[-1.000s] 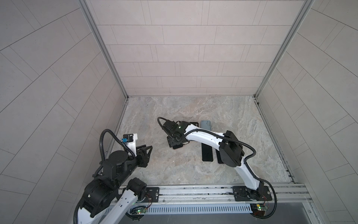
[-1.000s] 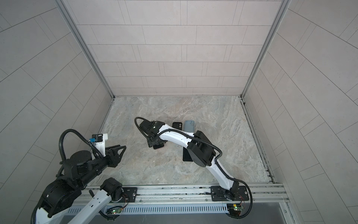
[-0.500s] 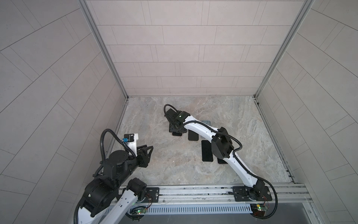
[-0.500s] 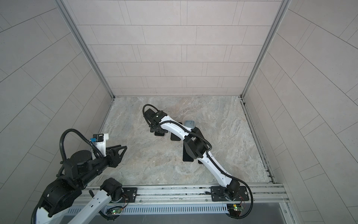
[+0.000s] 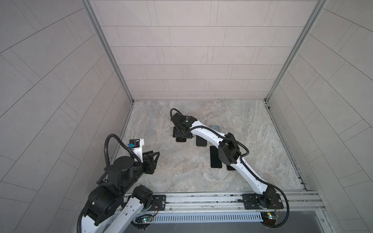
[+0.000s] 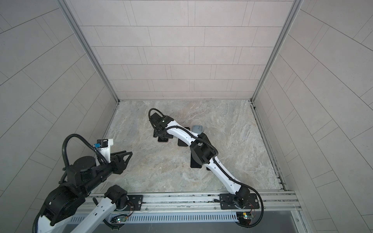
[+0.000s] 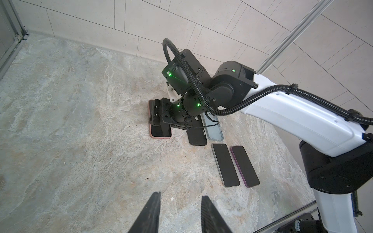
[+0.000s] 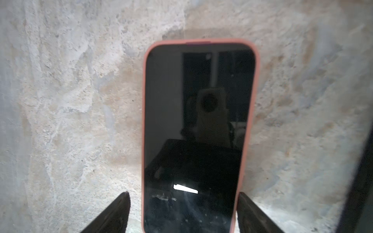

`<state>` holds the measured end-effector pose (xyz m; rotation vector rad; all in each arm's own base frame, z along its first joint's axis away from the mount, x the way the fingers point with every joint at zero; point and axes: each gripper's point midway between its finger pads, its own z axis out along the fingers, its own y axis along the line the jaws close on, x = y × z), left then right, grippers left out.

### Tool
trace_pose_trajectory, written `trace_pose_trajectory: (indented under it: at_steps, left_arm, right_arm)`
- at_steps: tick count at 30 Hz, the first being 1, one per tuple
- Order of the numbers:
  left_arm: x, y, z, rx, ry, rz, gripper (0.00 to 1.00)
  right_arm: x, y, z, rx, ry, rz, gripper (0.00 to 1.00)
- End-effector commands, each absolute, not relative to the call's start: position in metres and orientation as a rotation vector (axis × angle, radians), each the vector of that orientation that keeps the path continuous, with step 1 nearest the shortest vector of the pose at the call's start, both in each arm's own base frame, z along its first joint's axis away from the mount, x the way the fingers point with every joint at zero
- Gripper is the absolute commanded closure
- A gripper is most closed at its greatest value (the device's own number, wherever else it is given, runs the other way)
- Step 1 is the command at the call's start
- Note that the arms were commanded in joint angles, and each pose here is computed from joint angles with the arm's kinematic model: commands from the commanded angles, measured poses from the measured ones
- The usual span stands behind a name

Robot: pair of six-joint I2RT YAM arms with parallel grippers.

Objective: Put the phone into the phone case

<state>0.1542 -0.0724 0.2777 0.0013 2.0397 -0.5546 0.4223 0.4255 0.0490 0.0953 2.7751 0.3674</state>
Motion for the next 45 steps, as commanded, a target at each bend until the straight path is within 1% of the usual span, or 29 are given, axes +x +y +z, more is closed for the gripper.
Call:
trace_pose_trajectory:
  at_steps: [1, 8, 13, 17, 20, 24, 26, 27, 28, 32, 34, 35, 36, 38, 43, 45]
  left_arm:
    - [0.156, -0.072, 0.279, 0.010, 2.027, -0.542, 0.62]
    - [0.157, -0.071, 0.278, 0.006, 2.029, -0.537, 0.62]
    - [0.158, -0.072, 0.278, 0.007, 2.033, -0.536, 0.61]
    - [0.158, -0.072, 0.277, 0.004, 2.035, -0.534, 0.62]
    - [0.158, -0.071, 0.278, 0.002, 2.033, -0.533, 0.62]
    - [0.158, -0.070, 0.277, -0.003, 2.033, -0.528, 0.62]
    - [0.159, -0.070, 0.277, -0.005, 2.034, -0.526, 0.62]
    - [0.159, -0.070, 0.276, -0.005, 2.037, -0.525, 0.61]
    - [0.159, -0.070, 0.277, -0.005, 2.036, -0.526, 0.62]
    - [0.160, -0.070, 0.276, -0.008, 2.041, -0.524, 0.62]
    - [0.160, -0.070, 0.276, -0.008, 2.041, -0.523, 0.62]
    - [0.160, -0.070, 0.276, -0.010, 2.041, -0.522, 0.62]
    - [0.160, -0.070, 0.276, -0.010, 2.041, -0.522, 0.62]
    - [0.160, -0.070, 0.276, -0.010, 2.042, -0.524, 0.62]
    - [0.160, -0.070, 0.276, -0.011, 2.043, -0.522, 0.62]
    - [0.160, -0.070, 0.276, -0.009, 2.042, -0.523, 0.62]
  right_arm:
    - [0.426, 0.428, 0.052, 0.090, 2.766, 0.390, 0.14]
    - [0.432, 0.413, 0.075, 0.063, 2.757, 0.381, 0.11]
    - [0.434, 0.368, 0.099, 0.038, 2.760, 0.226, 0.12]
    - [0.428, 0.327, 0.102, -0.001, 2.783, 0.123, 0.14]
    - [0.420, 0.295, 0.102, -0.016, 2.764, -0.004, 0.15]
    - [0.410, 0.261, 0.083, 0.033, 2.806, -0.059, 0.20]
    - [0.407, 0.251, 0.069, 0.064, 2.844, -0.039, 0.28]
    - [0.404, 0.250, 0.061, 0.069, 2.868, -0.001, 0.38]
    - [0.402, 0.251, 0.056, 0.071, 2.886, 0.037, 0.43]
    - [0.398, 0.252, 0.042, 0.101, 2.907, 0.144, 0.50]
    - [0.398, 0.254, 0.040, 0.102, 2.909, 0.157, 0.55]
    - [0.398, 0.254, 0.038, 0.104, 2.915, 0.158, 0.56]
    - [0.397, 0.255, 0.036, 0.106, 2.922, 0.160, 0.60]
    - [0.396, 0.255, 0.034, 0.110, 2.930, 0.158, 0.66]
    - [0.397, 0.250, 0.038, 0.127, 2.920, 0.121, 0.66]
    - [0.397, 0.244, 0.043, 0.114, 2.907, 0.071, 0.61]
